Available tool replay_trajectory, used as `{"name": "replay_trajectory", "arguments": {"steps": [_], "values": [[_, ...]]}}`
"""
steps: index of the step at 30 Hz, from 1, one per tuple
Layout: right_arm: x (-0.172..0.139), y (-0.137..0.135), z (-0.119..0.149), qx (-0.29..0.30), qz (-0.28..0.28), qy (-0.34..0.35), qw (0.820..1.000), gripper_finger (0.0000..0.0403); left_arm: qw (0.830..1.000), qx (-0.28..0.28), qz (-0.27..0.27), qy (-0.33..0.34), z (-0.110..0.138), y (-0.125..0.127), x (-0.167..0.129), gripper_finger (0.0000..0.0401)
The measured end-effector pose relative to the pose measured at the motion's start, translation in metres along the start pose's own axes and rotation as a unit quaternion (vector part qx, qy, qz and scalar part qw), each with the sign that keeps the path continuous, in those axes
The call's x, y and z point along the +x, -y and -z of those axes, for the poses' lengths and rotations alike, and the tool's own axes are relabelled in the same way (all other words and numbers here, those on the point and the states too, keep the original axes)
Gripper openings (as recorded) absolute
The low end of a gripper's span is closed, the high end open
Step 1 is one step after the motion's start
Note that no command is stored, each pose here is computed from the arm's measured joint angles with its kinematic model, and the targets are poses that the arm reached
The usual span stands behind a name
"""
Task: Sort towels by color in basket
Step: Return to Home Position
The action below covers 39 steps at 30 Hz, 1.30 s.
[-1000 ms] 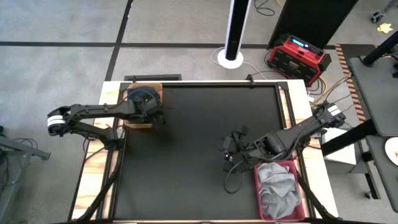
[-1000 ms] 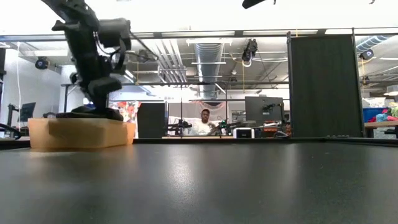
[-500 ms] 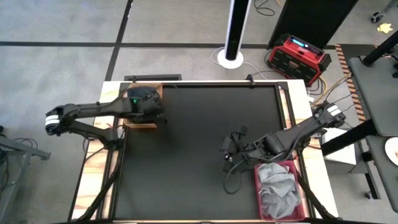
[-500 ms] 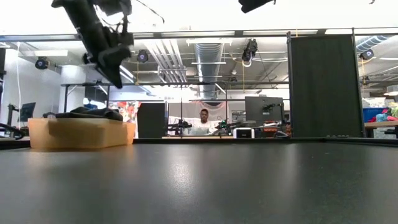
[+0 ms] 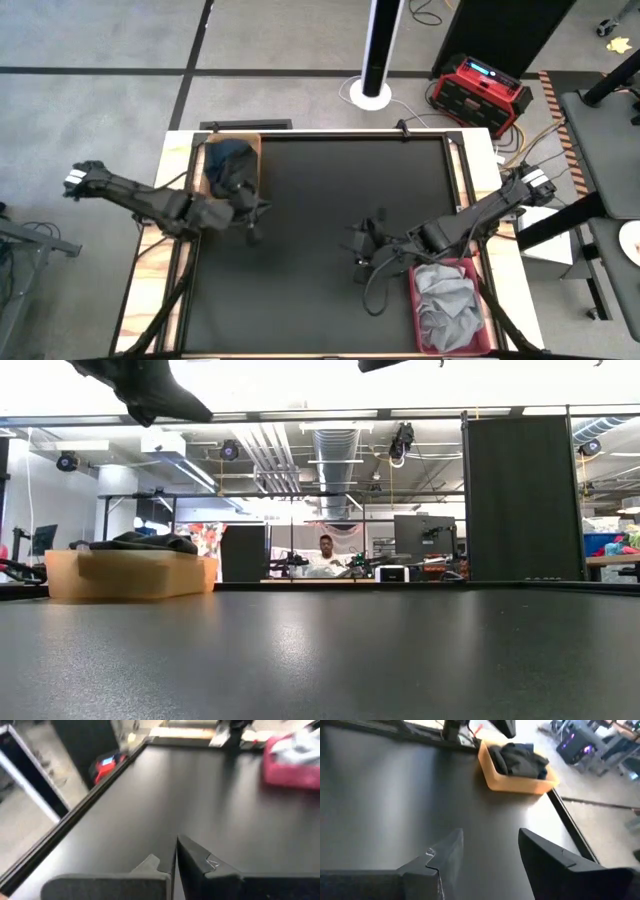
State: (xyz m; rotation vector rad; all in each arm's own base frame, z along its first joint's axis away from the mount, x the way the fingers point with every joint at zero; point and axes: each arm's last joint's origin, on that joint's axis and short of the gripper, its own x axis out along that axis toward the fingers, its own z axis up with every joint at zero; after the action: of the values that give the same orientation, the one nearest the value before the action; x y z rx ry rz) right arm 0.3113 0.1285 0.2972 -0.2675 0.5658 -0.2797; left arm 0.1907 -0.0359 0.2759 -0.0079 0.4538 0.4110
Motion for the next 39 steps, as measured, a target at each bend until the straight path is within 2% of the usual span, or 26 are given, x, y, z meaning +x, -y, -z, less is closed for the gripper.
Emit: {"name": "replay_trajectory", "arguments": {"steps": [7, 12, 15, 18, 21, 24, 31, 39], "values": [[0.007, -0.005, 0.011, -0.023, -0.005, 0.054, 0.998, 0.0187, 0.994, 0.021, 0.058, 0.095, 0.019, 0.016, -0.008, 0.0000], [0.006, -0.001, 0.020, -0.035, 0.001, 0.116, 0.993, 0.0181, 0.973, 0.042, 0.140, 0.179, 0.021, 0.017, -0.001, 0.0000], [0.003, 0.007, 0.025, -0.035, 0.006, 0.150, 0.988, 0.0177, 0.972, 0.052, 0.126, 0.193, 0.020, 0.010, 0.004, 0.0000], [0.000, 0.019, 0.032, -0.031, -0.020, 0.177, 0.983, 0.0173, 0.976, 0.073, 0.101, 0.180, 0.021, 0.000, 0.008, 0.0000], [-0.005, 0.033, 0.044, -0.022, -0.042, 0.191, 0.981, 0.0168, 0.976, 0.069, 0.081, 0.188, 0.019, -0.010, 0.005, 0.0000], [-0.011, 0.045, 0.055, -0.013, -0.037, 0.193, 0.980, 0.0164, 0.974, 0.067, 0.081, 0.201, 0.024, -0.021, 0.000, 0.0000], [-0.031, 0.060, 0.077, -0.001, -0.047, 0.218, 0.975, 0.0156, 0.968, 0.031, 0.080, 0.237, 0.046, -0.042, -0.013, 0.0000], [-0.050, 0.075, 0.102, -0.003, -0.037, 0.247, 0.968, 0.0148, 0.963, 0.017, 0.070, 0.261, 0.069, -0.053, -0.020, 0.0000]]}}
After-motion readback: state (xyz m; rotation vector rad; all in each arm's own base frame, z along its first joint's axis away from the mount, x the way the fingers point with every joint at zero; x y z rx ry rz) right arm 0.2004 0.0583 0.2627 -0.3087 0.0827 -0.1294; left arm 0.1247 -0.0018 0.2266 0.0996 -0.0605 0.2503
